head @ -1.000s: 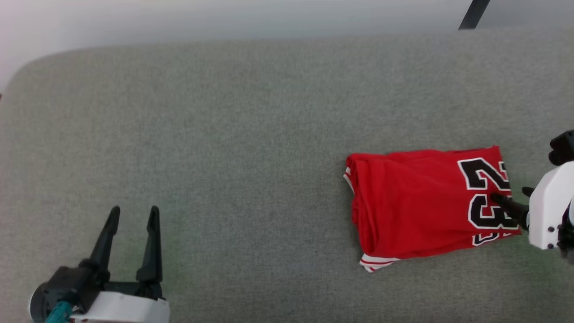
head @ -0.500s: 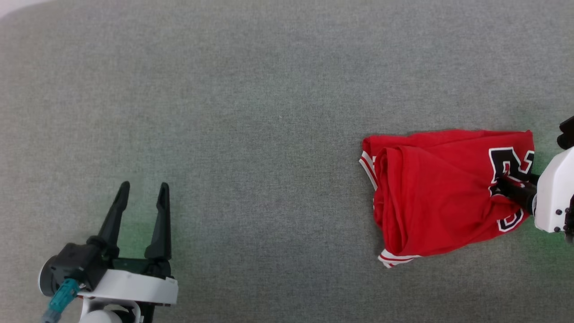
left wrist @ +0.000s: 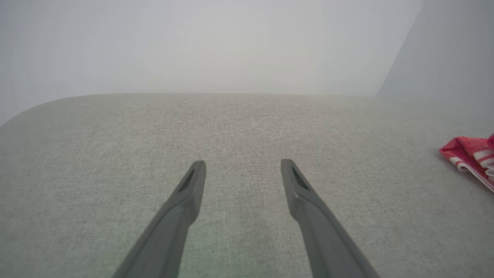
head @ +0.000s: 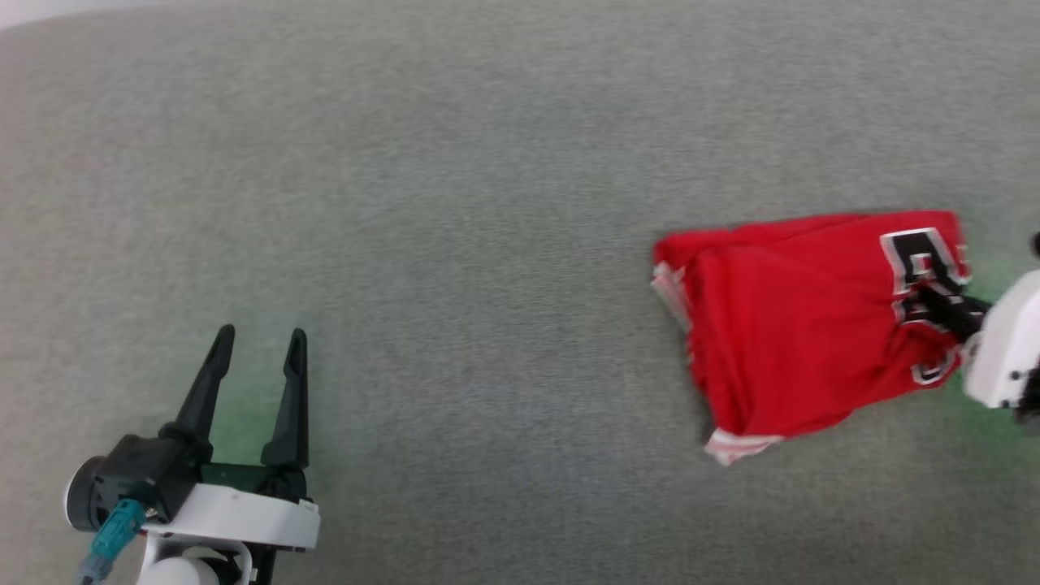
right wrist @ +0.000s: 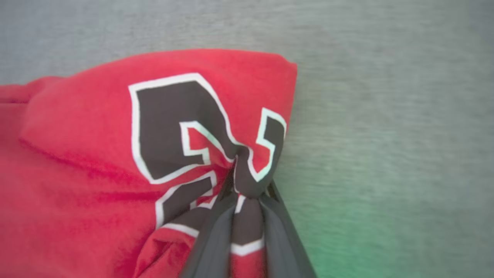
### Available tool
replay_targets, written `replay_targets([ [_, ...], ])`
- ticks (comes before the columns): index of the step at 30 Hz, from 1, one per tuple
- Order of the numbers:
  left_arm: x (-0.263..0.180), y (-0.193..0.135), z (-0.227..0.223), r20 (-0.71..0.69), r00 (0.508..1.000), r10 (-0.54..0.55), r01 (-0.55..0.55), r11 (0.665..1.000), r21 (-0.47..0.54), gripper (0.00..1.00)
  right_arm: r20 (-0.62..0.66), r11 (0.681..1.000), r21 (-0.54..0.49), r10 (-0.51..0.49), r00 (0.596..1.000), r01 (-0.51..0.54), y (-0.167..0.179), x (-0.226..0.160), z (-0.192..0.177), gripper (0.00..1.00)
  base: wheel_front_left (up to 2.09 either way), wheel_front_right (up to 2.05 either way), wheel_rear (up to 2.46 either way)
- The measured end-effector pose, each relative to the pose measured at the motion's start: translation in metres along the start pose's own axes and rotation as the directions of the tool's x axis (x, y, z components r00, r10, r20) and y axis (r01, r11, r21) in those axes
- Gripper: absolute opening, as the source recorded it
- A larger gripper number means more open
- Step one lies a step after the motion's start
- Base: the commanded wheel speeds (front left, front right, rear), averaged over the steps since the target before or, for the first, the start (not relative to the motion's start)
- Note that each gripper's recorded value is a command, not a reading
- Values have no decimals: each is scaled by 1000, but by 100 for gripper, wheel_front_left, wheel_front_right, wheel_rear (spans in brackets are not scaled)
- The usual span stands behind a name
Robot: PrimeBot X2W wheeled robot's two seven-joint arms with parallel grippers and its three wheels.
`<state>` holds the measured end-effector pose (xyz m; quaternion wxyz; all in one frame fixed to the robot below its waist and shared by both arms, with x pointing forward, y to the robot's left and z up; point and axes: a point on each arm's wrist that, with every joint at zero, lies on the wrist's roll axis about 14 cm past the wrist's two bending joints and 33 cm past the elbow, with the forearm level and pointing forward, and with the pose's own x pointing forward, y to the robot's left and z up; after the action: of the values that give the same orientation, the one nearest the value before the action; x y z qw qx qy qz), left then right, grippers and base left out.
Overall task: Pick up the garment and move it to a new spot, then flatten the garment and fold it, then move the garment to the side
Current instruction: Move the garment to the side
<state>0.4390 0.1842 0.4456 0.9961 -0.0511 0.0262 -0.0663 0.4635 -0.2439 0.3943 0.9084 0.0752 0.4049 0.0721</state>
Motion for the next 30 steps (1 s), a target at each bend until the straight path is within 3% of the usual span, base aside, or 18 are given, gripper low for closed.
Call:
replay_targets([
  [9,29,-38,5,33,988,-150,149,989,23,100,133,967,104,-246,960,233,-92,-56,9,0,0,0,0],
  [19,67,-74,13,89,952,-294,289,955,63,100,289,855,111,-515,807,506,-179,-123,43,0,0,0,0],
  [24,82,-77,20,130,939,-318,311,948,75,100,310,805,55,-576,756,591,-197,-125,55,0,0,0,0],
  [30,88,-76,16,130,931,-342,330,938,107,100,322,782,-3,-590,741,624,-200,-104,59,0,0,0,0],
])
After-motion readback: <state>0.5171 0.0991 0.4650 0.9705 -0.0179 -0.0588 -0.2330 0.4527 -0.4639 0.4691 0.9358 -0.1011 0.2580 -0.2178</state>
